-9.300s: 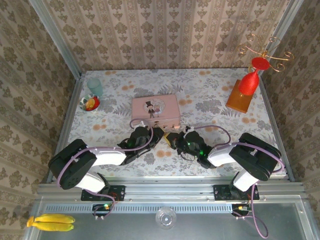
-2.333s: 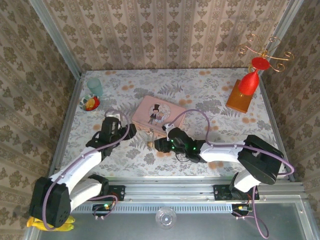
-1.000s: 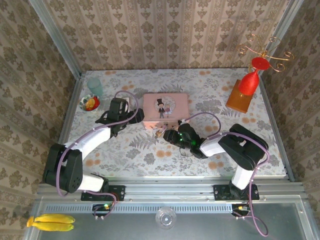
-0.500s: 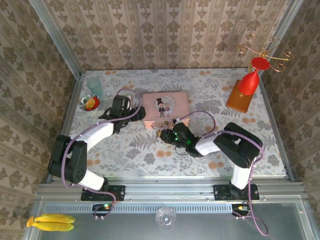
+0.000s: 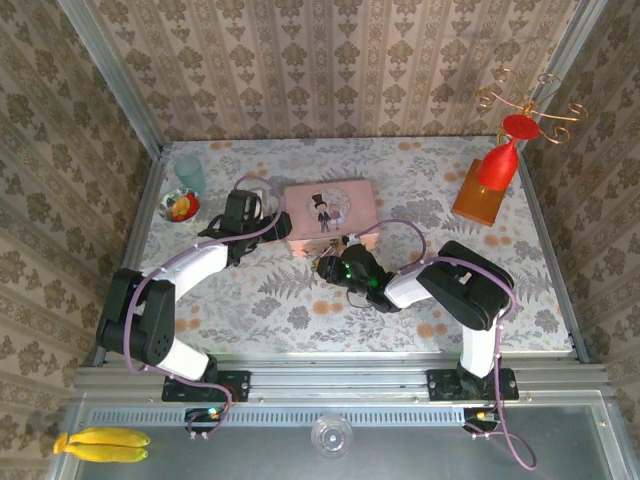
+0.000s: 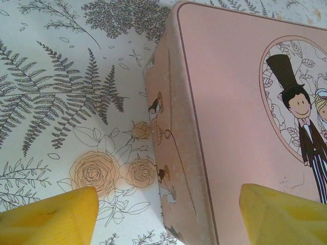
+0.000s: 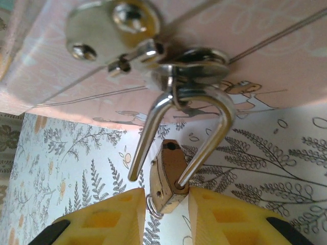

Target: Unlock the padlock with the key

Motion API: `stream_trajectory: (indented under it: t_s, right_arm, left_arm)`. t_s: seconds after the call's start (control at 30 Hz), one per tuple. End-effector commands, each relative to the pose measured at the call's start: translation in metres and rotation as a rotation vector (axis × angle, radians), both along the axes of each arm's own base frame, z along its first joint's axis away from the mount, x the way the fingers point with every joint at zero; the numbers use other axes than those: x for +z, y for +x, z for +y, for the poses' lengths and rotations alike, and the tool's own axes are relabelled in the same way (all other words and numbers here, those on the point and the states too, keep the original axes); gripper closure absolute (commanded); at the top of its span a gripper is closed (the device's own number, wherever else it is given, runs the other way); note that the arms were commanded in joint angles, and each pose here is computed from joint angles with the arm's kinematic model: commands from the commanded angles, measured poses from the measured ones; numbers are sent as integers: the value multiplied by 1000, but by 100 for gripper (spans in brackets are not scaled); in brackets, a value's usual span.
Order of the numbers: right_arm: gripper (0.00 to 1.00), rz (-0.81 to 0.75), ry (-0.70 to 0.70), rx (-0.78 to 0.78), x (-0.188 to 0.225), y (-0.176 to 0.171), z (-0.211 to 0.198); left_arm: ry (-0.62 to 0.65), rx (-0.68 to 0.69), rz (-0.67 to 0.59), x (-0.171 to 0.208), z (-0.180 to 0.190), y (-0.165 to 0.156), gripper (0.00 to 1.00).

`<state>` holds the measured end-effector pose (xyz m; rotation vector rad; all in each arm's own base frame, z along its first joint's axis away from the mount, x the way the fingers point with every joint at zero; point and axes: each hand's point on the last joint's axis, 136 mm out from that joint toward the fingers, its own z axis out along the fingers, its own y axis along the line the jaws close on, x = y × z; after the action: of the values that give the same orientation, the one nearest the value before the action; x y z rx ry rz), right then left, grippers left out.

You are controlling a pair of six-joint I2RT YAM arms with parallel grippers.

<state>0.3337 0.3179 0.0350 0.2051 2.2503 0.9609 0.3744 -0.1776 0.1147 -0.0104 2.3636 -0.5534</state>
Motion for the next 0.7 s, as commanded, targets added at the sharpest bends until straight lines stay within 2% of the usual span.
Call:
stream_trajectory:
  t_s: [0.0,0.17,0.67]
  right_arm:
    - [69,-36,-49,-42,-7,13,-1]
    - [65,-5,-111,-133,-21,19,-16]
    - [65,22,-159,-237,-24,35,-24]
  left_arm:
    - [-17,0,-5,5,-4,4,26]
    - [-18,3,-1,3,-4,0,26]
    - [-25,12,4,1,-3,-6,27]
